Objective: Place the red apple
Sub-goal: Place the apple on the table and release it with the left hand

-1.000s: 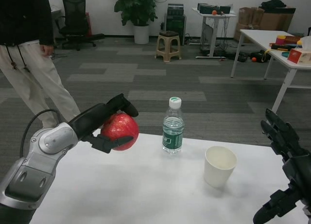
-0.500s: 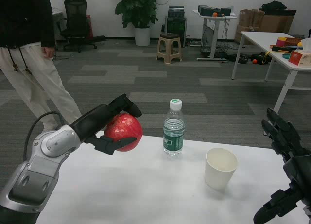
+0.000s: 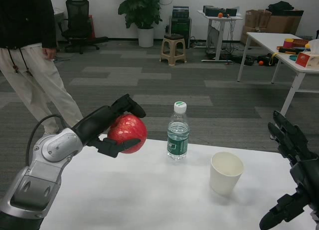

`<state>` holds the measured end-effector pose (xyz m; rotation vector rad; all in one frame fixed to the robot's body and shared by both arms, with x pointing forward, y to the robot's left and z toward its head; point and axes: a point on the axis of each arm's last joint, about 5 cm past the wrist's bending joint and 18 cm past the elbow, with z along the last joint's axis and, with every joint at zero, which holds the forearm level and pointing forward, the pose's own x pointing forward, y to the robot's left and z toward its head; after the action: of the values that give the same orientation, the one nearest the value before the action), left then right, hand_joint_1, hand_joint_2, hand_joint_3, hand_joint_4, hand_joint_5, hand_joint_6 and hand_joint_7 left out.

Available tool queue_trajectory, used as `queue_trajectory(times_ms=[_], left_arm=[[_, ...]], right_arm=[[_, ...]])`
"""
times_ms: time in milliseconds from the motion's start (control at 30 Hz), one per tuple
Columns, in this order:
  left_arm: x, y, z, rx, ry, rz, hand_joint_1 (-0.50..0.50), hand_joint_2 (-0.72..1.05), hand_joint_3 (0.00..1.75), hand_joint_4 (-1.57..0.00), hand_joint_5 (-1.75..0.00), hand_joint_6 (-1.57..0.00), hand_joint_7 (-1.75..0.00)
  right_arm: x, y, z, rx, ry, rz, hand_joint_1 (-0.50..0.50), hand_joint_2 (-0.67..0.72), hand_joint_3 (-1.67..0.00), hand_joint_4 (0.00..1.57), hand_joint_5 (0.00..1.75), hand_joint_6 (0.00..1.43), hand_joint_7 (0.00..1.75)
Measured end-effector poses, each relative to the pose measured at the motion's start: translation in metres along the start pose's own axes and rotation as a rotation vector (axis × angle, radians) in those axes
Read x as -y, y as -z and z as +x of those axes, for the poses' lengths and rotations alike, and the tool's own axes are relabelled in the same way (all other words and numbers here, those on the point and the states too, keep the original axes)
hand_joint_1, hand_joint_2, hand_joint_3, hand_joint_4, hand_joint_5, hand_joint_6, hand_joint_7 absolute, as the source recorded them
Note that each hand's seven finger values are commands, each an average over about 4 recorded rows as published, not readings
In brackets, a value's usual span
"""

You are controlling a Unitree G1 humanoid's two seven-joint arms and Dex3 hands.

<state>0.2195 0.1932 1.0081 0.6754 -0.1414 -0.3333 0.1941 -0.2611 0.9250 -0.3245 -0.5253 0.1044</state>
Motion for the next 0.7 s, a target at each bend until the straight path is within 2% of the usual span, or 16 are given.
queue_trajectory(times_ms=[167, 333, 500, 700], left_arm=[[0.007, 0.0, 0.004, -0.026, 0.039, 0.055, -0.5, 0.69, 0.79, -0.09, -1.75, 0.0, -1.57], [0.027, 0.009, 0.012, -0.081, 0.15, 0.141, -0.5, 0.78, 0.87, -0.15, -1.75, 0.0, -1.59], [0.049, 0.019, 0.018, -0.125, 0.251, 0.182, -0.5, 0.78, 0.87, -0.17, -1.75, 0.0, -1.61], [0.057, 0.025, 0.02, -0.153, 0.288, 0.233, -0.5, 0.78, 0.87, -0.19, -1.75, 0.0, -1.57]], right_arm=[[0.0, 0.0, 0.0, 0.0, 0.0, 0.0, -0.42, 0.41, 0.0, 0.0, 0.0, 0.0, 0.14], [0.0, 0.001, 0.0, -0.001, 0.001, -0.001, -0.41, 0.41, 0.0, 0.0, 0.0, 0.0, 0.14], [0.0, 0.0, 0.001, 0.003, 0.001, -0.001, -0.4, 0.41, 0.0, 0.0, 0.0, 0.0, 0.14], [0.0, 0.0, 0.002, 0.004, 0.001, -0.001, -0.42, 0.41, 0.0, 0.0, 0.0, 0.0, 0.14]])
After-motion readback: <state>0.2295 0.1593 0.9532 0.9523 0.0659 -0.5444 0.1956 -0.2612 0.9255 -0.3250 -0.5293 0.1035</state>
